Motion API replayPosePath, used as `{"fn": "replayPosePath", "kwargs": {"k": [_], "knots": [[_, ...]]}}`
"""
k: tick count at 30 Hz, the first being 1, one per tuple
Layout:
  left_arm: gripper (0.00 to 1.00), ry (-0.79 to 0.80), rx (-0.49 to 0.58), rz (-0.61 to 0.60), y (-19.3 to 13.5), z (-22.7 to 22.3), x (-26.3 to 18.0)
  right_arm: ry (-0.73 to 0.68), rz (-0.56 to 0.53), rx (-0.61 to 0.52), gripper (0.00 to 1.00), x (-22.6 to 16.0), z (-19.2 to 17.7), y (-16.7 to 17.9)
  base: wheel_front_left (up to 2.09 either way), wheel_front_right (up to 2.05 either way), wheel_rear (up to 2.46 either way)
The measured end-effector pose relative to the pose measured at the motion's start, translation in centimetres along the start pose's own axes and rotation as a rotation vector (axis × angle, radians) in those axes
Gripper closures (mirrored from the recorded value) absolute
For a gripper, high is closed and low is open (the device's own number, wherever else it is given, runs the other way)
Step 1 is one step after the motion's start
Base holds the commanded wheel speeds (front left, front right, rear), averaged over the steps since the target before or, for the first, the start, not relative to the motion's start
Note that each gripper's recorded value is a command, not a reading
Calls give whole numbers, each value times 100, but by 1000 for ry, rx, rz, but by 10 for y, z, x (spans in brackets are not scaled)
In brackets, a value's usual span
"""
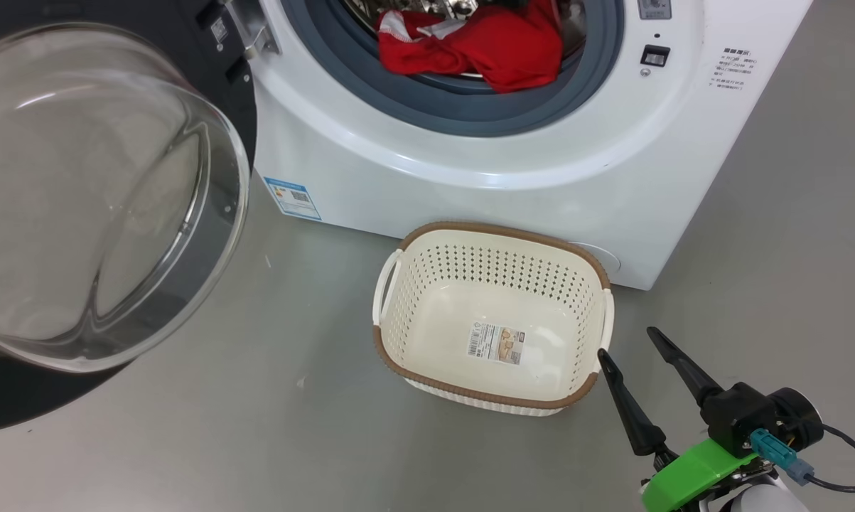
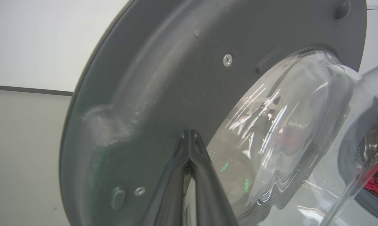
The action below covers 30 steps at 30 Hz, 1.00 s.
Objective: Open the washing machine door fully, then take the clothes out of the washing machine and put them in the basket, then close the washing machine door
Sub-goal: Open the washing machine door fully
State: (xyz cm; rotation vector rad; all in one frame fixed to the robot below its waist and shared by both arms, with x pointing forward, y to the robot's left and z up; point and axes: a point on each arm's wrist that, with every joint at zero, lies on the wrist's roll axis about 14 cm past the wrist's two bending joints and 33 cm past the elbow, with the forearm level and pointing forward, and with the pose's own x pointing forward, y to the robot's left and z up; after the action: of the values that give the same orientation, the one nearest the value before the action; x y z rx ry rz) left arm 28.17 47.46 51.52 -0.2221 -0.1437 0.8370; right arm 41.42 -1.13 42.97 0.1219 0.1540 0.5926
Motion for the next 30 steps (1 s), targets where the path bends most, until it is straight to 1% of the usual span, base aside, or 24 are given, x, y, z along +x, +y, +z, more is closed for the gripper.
{"fn": "replayPosePath", "kwargs": {"k": [9,15,16,17,18,19,20,21,25,30], "knots": [[100,1,-7,-23,-2,2,-6,-27,1,-14,0,-1,11,3,0,0,0],[100,7,-7,-34,3,-2,-22,-44,-1,-20,0,-4,19,6,0,0,0],[84,7,-12,-38,2,-3,-26,-47,-1,-20,0,-4,20,7,0,0,0],[54,9,-19,-43,0,-5,-30,-50,0,-21,0,-5,22,8,0,0,0],[37,11,-25,-47,-1,-7,-34,-52,-1,-20,0,-6,23,9,0,0,0],[25,12,-26,-55,-3,-8,-37,-54,-2,-19,0,-6,24,9,0,0,0],[5,12,-27,-63,-4,-8,-40,-56,-4,-18,0,-8,24,9,0,0,0],[0,11,-28,-70,-6,-8,-43,-56,-6,-19,0,-9,25,9,0,0,0],[0,17,-22,-98,-9,-11,-53,-66,-21,-23,0,-13,29,7,0,0,0],[0,35,-19,-164,-25,-18,-66,-68,-58,-20,0,-23,29,0,0,0,0]]}}
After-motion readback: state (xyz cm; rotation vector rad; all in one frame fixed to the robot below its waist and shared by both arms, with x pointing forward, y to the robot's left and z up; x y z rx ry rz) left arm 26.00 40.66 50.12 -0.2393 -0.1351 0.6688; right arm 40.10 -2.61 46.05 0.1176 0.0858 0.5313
